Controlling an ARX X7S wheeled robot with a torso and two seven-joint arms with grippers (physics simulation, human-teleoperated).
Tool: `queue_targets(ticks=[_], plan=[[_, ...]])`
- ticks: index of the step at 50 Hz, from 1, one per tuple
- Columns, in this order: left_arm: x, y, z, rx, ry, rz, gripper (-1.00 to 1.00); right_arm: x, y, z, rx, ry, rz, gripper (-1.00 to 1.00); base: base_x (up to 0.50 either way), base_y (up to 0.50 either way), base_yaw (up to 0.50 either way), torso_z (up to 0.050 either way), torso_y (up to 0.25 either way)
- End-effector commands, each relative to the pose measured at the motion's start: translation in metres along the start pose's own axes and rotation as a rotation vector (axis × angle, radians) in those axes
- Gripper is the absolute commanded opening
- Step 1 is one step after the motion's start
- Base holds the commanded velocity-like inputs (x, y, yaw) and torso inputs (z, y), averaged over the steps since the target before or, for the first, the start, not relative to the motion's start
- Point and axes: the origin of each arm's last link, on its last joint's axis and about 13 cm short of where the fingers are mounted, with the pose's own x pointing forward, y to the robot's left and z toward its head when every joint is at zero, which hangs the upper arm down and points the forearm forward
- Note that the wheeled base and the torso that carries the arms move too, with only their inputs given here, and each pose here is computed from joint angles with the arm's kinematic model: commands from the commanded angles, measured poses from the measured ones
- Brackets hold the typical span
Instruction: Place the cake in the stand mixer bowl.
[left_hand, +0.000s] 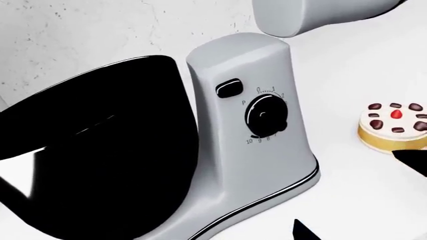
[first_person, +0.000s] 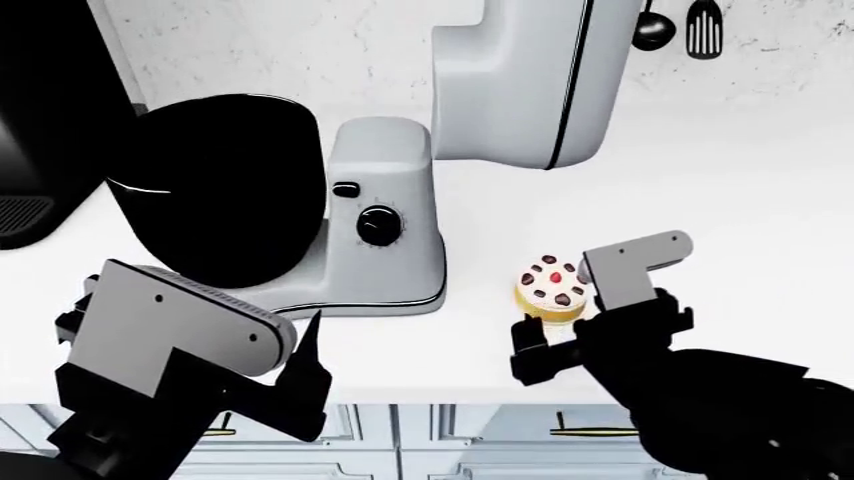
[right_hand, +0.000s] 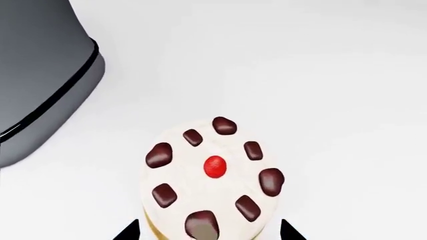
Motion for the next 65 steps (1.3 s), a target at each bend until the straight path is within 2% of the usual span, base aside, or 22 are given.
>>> queue_targets(ticks=[1,22,26,27,35,43,46,54,57,61,65], plan=[[0.000,0.000,0.000,0.003,-0.001,-0.003,1.00,0.005,0.000,-0.005,-0.005,0.023,0.010,1.00,0.00,0.00,0.00,0.000,0.000],[0.000,0.000,0.000,0.007,0.001,-0.006,1.00,0.014,0.001,-0.011,0.002,0.042,0.025,1.00,0.00,0.00,0.00,0.000,0.000],[0.000,-0.001,0.000,0.007,0.001,-0.007,1.00,0.014,0.000,-0.011,0.010,0.030,-0.003,1.00,0.00,0.00,0.00,0.000,0.000],[0.000,0.000,0.000,0.007,0.001,-0.007,1.00,0.013,0.001,-0.011,-0.004,0.023,-0.014,-1.00,0.00,0.00,0.00,0.000,0.000],[0.000,0.000,0.000,0.006,-0.001,-0.007,1.00,0.006,0.000,-0.007,-0.022,-0.040,-0.052,-1.00,0.00,0.00,0.00,0.000,0.000],[-0.001,0.000,0.001,0.007,-0.003,-0.005,1.00,-0.034,0.003,0.006,-0.081,-0.172,-0.044,-1.00,0.00,0.00,0.00,0.000,0.000],[-0.003,0.000,0.002,0.009,-0.004,-0.005,1.00,-0.056,0.005,0.009,-0.109,-0.224,-0.022,-1.00,0.00,0.00,0.00,0.000,0.000],[-0.005,0.000,0.004,0.013,-0.009,-0.006,1.00,-0.079,0.010,0.006,-0.187,-0.292,0.047,-1.00,0.00,0.00,0.00,0.000,0.000],[-0.006,0.000,0.005,0.014,-0.012,-0.005,1.00,-0.086,0.011,0.003,-0.252,-0.336,0.077,-1.00,0.00,0.00,0.00,0.000,0.000],[-0.007,0.000,0.006,0.015,-0.014,-0.003,1.00,-0.106,0.016,-0.002,-0.356,-0.444,0.186,-1.00,0.00,0.00,0.00,0.000,0.000],[-0.008,0.000,0.008,0.016,-0.016,-0.002,1.00,-0.118,0.014,0.006,-0.345,-0.515,0.182,-1.00,0.00,0.00,0.00,0.000,0.000]])
